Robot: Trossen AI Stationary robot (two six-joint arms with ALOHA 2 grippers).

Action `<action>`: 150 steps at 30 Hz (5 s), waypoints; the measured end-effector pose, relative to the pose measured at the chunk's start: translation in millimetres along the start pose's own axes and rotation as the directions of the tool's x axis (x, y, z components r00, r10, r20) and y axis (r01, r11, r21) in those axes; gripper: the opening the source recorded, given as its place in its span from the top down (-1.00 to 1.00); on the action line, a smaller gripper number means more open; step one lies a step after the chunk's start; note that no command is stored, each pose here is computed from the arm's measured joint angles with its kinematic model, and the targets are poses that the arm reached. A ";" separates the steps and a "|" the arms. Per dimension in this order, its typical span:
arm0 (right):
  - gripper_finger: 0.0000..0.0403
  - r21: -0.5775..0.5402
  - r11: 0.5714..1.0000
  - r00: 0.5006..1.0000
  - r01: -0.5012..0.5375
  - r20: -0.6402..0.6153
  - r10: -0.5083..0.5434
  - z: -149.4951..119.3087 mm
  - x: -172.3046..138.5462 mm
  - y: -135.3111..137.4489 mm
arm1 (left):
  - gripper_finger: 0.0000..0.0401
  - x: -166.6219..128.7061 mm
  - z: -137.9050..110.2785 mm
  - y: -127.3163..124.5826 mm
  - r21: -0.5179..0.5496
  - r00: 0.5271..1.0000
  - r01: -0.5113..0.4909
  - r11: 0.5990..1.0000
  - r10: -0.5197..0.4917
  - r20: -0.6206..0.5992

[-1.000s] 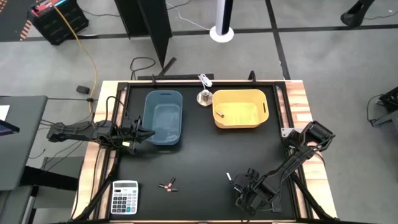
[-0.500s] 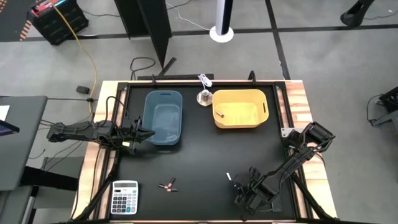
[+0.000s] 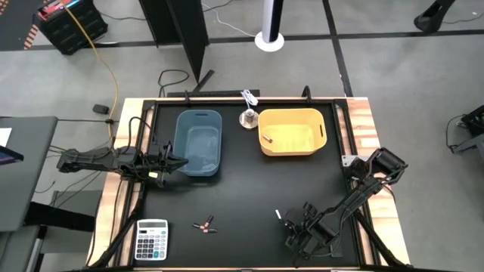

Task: Sort batteries
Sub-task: Put the bottom silver battery into the yellow bin, then put the silver battery into the yellow bin

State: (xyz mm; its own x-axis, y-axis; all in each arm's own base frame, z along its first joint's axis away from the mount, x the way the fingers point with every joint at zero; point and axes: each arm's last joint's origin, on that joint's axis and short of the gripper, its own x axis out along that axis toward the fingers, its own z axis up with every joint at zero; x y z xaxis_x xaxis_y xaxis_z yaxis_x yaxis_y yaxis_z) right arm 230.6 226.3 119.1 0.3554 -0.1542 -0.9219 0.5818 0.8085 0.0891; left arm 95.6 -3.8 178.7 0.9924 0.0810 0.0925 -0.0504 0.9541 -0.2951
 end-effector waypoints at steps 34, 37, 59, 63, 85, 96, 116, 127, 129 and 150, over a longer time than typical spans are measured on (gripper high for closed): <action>0.70 -0.048 0.974 0.885 0.220 0.429 -0.179 67.6 -61.2 -47.0 | 1.00 0.0 0.1 0.0 0.000 1.000 0.000 1.000 0.000 0.001; 0.70 -0.042 0.961 0.862 0.272 0.455 -0.224 89.0 -72.2 -62.7 | 1.00 0.0 0.1 0.0 0.000 1.000 0.000 1.000 0.000 0.001; 0.39 0.145 0.897 0.813 0.416 0.383 -0.439 217.2 -100.2 -192.1 | 1.00 0.0 1.4 -0.4 -0.018 1.000 0.004 1.000 -0.004 0.015; 0.08 0.158 0.900 0.816 0.406 0.381 -0.434 227.2 -98.2 -202.4 | 1.00 0.0 1.5 -0.4 -0.029 1.000 0.004 1.000 -0.004 0.015; -0.16 -0.222 0.975 0.972 -0.025 0.221 0.075 115.0 -67.6 -49.0 | 0.77 0.0 2.1 -0.6 -0.030 1.000 0.007 1.000 -0.007 0.022; -0.16 -0.053 0.995 0.986 -0.079 0.142 0.086 55.7 -25.9 -8.3 | 0.56 0.0 2.5 -0.8 -0.017 1.000 0.009 1.000 -0.008 0.026; 0.37 0.063 0.997 0.991 0.043 0.125 -0.051 46.4 20.9 -7.6 | 0.57 -0.1 4.6 -1.4 -0.025 0.999 0.015 1.000 -0.014 0.047; 0.78 0.029 0.998 0.994 0.062 0.087 -0.064 49.6 22.3 -10.7 | 0.57 -0.1 4.6 -1.4 -0.023 0.999 0.015 1.000 -0.014 0.047; 0.79 0.015 0.998 0.994 0.058 0.095 -0.059 50.8 20.7 -11.0 | 0.57 -0.1 4.6 -1.4 -0.023 0.999 0.015 1.000 -0.014 0.047; 0.80 -0.025 0.976 0.833 0.218 0.526 -0.172 150.6 -66.4 -69.8 | 0.57 -0.2 4.2 -2.6 -0.021 0.998 0.057 0.998 -0.056 0.034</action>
State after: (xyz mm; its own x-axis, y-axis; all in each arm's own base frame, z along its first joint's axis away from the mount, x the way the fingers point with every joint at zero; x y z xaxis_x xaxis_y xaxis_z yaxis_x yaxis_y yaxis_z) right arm 276.5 94.6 230.9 0.5806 -0.5665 -0.5848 0.6267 0.7695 -0.1231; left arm 95.1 -5.1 183.5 0.9894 0.0370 0.1407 0.0085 0.9509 -0.3095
